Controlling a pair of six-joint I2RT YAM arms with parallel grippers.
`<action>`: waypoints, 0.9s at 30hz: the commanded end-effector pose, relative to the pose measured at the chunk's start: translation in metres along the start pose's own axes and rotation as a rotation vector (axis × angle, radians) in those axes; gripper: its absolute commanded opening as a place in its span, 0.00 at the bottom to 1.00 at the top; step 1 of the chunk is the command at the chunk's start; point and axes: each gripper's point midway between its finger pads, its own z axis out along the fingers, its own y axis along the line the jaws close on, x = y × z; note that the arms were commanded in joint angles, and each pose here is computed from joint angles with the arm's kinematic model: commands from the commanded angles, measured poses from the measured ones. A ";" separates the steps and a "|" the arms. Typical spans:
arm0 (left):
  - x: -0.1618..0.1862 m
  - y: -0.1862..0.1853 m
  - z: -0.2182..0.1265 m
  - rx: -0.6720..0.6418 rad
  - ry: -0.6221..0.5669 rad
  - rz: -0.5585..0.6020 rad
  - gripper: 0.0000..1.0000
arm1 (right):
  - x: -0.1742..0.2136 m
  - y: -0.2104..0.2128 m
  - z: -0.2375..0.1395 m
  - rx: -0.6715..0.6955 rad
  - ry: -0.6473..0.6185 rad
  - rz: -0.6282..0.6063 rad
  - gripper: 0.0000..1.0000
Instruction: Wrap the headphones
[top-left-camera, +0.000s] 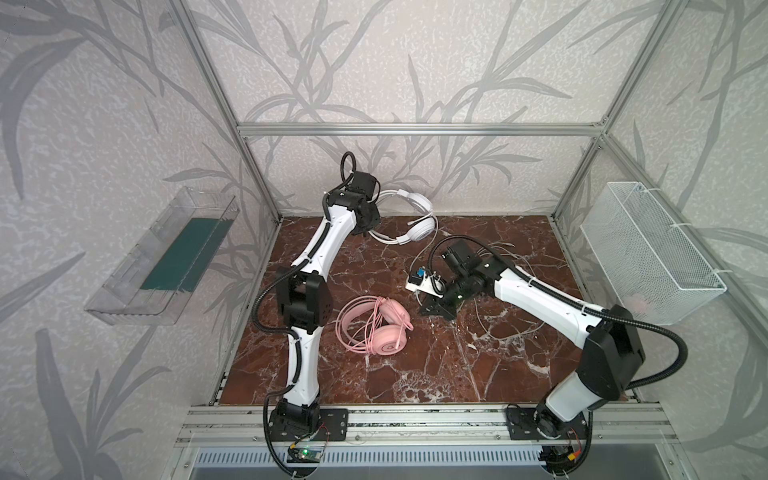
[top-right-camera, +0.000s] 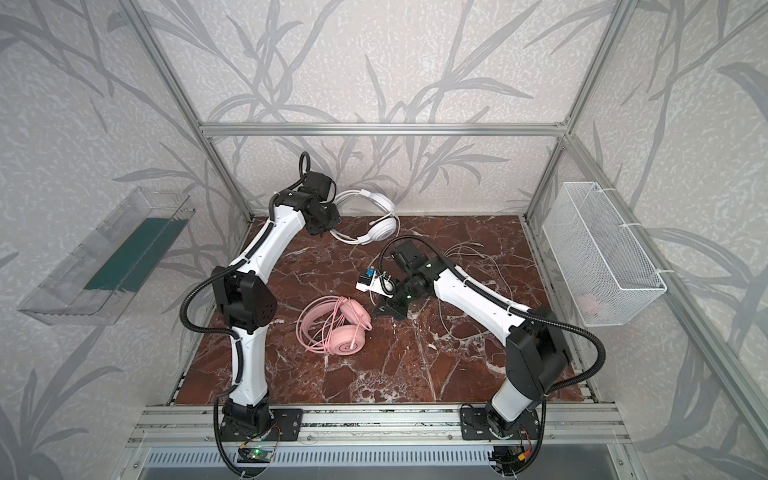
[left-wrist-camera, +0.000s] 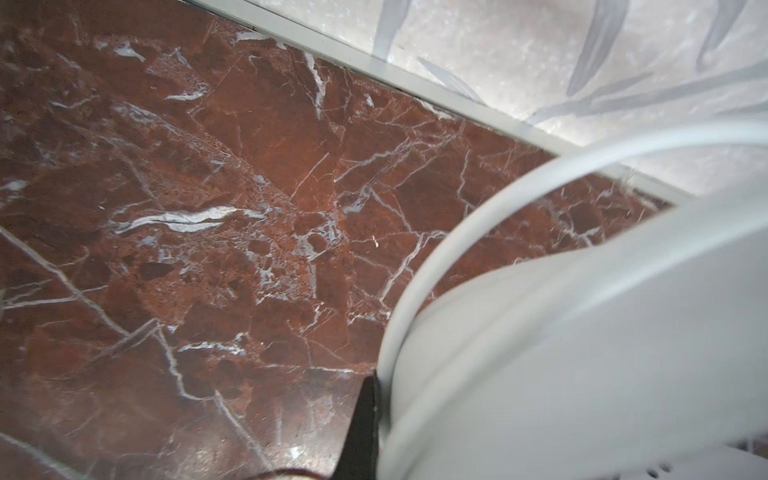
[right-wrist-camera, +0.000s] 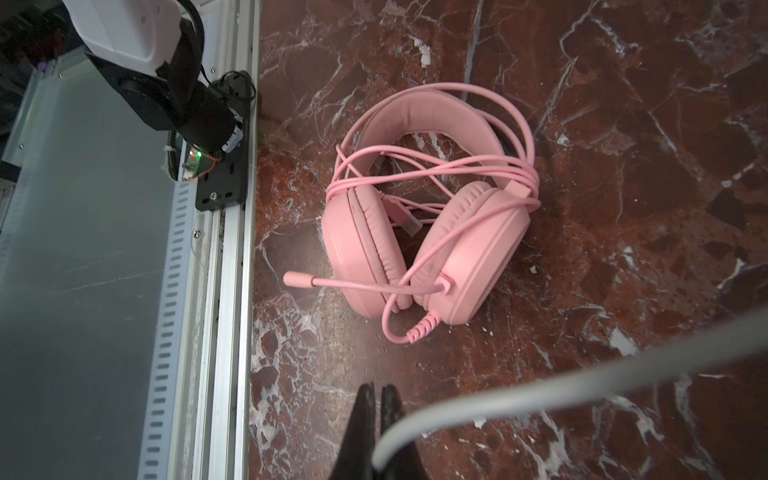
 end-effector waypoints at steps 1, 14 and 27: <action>-0.001 -0.007 -0.010 -0.017 -0.013 0.114 0.00 | 0.015 -0.001 -0.008 -0.002 0.123 -0.034 0.00; 0.031 -0.009 -0.002 -0.041 0.078 0.373 0.00 | -0.010 -0.042 -0.059 0.172 0.105 -0.191 0.00; 0.062 -0.021 0.001 0.036 0.161 0.535 0.00 | -0.031 -0.088 -0.082 0.286 0.057 -0.274 0.00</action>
